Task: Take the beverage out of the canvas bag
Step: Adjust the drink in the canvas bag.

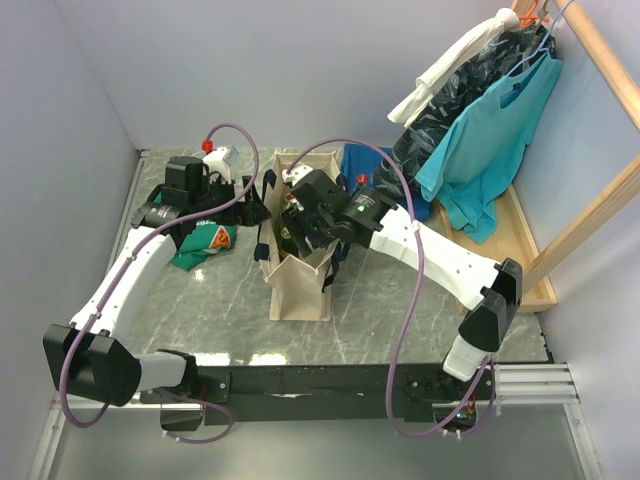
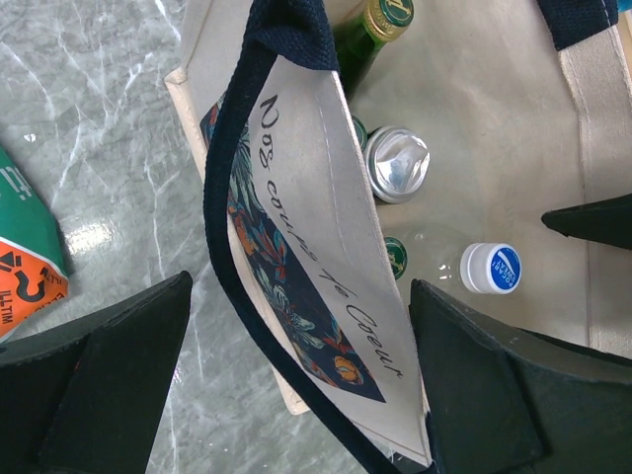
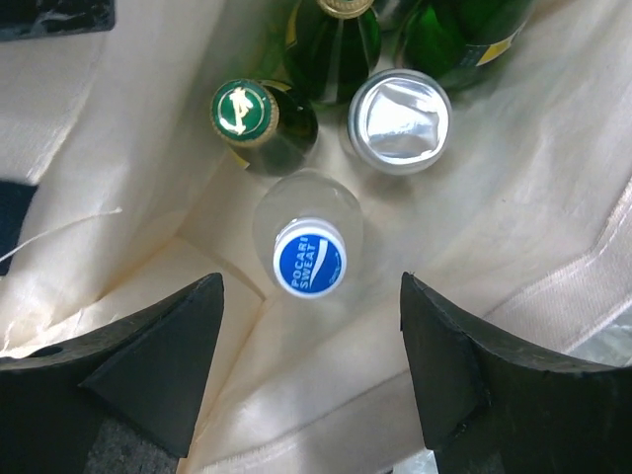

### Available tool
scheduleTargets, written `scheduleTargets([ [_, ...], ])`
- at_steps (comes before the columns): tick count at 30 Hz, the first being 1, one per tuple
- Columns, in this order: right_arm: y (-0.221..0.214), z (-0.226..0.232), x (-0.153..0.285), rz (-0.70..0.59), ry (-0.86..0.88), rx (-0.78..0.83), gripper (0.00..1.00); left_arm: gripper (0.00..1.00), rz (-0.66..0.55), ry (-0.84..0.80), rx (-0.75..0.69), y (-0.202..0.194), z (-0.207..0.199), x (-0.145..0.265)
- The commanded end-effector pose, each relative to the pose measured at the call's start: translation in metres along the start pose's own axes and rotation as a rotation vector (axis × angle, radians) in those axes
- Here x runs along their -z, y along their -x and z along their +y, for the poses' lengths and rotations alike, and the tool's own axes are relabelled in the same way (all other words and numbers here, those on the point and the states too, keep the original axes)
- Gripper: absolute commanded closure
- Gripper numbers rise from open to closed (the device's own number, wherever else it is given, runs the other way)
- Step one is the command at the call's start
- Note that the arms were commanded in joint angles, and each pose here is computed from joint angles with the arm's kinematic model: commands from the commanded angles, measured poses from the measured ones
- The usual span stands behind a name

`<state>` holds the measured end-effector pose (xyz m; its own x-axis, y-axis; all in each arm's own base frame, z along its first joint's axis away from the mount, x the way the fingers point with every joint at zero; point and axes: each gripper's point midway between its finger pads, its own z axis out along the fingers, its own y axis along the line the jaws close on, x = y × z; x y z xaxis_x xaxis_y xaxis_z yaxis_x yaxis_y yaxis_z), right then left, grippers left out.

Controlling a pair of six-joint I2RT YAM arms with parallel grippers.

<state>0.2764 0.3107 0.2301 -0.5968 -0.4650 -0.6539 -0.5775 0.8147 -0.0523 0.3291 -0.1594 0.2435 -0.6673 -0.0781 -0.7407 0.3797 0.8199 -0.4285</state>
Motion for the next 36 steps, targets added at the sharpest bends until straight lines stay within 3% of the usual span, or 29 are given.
scheduleTargets([
  [1, 0.003, -0.003, 0.026, -0.042, 0.029, -0.029, 0.21, 0.03, -0.044, 0.004, -0.017, 0.012, 0.0, 0.002],
  [36, -0.011, 0.024, -0.011, 0.05, 0.119, -0.017, 0.27, 0.03, -0.039, 0.037, -0.011, 0.012, 0.006, 0.001],
])
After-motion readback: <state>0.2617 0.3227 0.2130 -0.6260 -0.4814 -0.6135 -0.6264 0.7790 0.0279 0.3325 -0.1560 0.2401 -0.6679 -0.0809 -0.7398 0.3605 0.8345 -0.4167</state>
